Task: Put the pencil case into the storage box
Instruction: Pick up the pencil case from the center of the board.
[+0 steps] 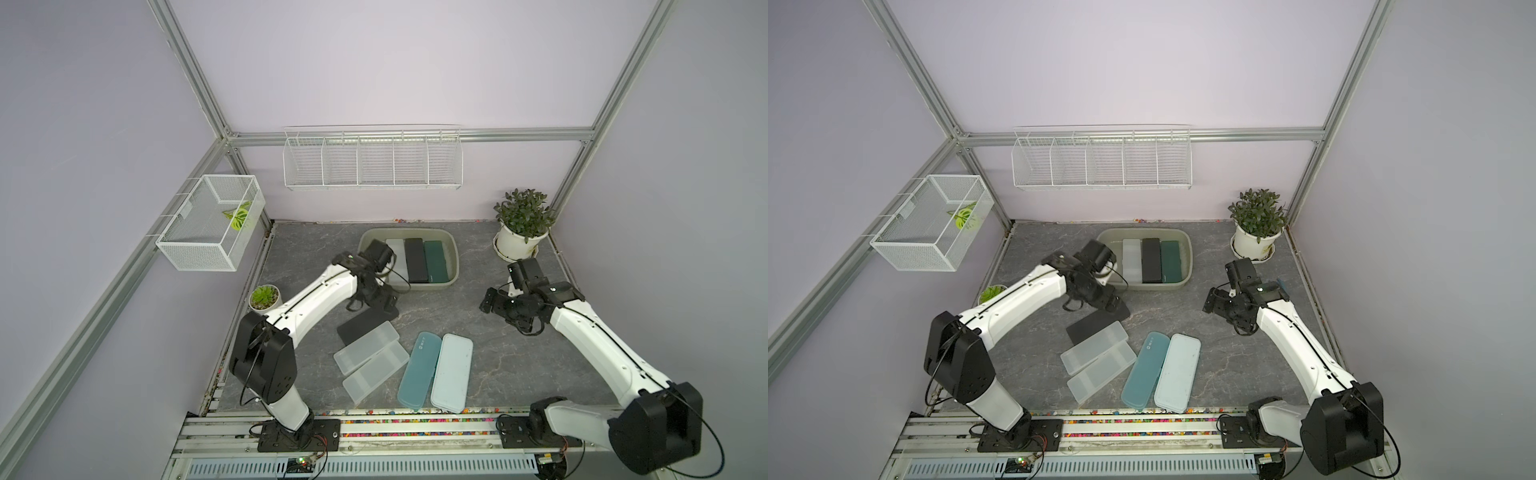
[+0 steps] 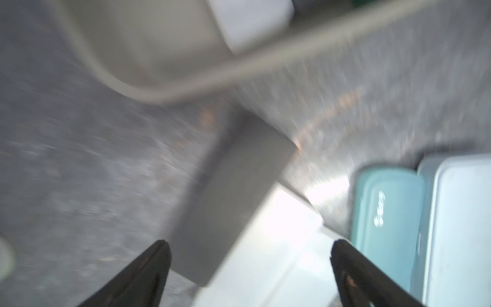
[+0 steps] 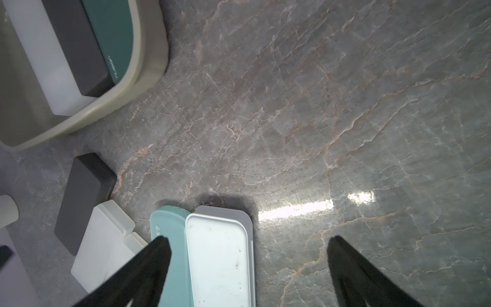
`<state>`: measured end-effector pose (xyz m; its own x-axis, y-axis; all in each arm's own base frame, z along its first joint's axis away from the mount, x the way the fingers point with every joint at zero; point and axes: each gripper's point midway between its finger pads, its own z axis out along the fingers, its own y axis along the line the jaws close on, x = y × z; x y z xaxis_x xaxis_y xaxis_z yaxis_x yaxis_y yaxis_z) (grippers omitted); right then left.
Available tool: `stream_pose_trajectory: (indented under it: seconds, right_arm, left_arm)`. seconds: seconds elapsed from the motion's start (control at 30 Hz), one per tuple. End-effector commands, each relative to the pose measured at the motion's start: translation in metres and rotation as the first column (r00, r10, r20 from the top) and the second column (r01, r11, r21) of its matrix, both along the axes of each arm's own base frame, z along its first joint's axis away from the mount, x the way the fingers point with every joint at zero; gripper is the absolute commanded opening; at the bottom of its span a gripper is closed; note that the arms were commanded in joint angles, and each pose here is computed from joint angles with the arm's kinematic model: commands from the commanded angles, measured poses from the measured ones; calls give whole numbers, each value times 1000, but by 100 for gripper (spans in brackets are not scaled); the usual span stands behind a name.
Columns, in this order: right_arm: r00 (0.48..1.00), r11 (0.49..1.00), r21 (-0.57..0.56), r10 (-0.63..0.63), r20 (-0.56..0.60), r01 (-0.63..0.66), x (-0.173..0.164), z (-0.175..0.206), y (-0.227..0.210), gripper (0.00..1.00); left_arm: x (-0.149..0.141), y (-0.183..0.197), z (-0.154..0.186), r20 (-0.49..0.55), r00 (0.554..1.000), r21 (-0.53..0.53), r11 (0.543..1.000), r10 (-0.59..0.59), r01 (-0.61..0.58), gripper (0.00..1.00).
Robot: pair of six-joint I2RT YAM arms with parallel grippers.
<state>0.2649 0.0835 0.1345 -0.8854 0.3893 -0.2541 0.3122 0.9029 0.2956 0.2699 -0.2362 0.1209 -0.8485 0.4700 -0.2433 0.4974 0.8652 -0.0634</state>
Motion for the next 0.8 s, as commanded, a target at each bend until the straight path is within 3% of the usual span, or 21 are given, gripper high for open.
stream_pose_trajectory:
  seconds: [0.0, 0.13, 0.33, 0.77]
  right_arm:
    - [1000, 1000, 5, -11, 1, 11, -8, -2, -1, 96]
    - [1000, 1000, 10, -6, 0, 6, -15, -4, -1, 96]
    - [1000, 1000, 22, 12, -5, -12, -26, -5, 1, 96]
    - [999, 999, 10, 36, -29, -35, -39, -6, 0, 96]
  left_arm:
    - [-50, -30, -5, -95, 995, -48, 999, -16, 11, 97]
    - [-102, -55, -22, -176, 983, -36, 998, -55, 49, 97]
    - [-143, -75, -38, -232, 971, -42, 997, -66, 58, 94]
    - [-154, -67, -83, -226, 974, 98, 994, -20, 43, 93]
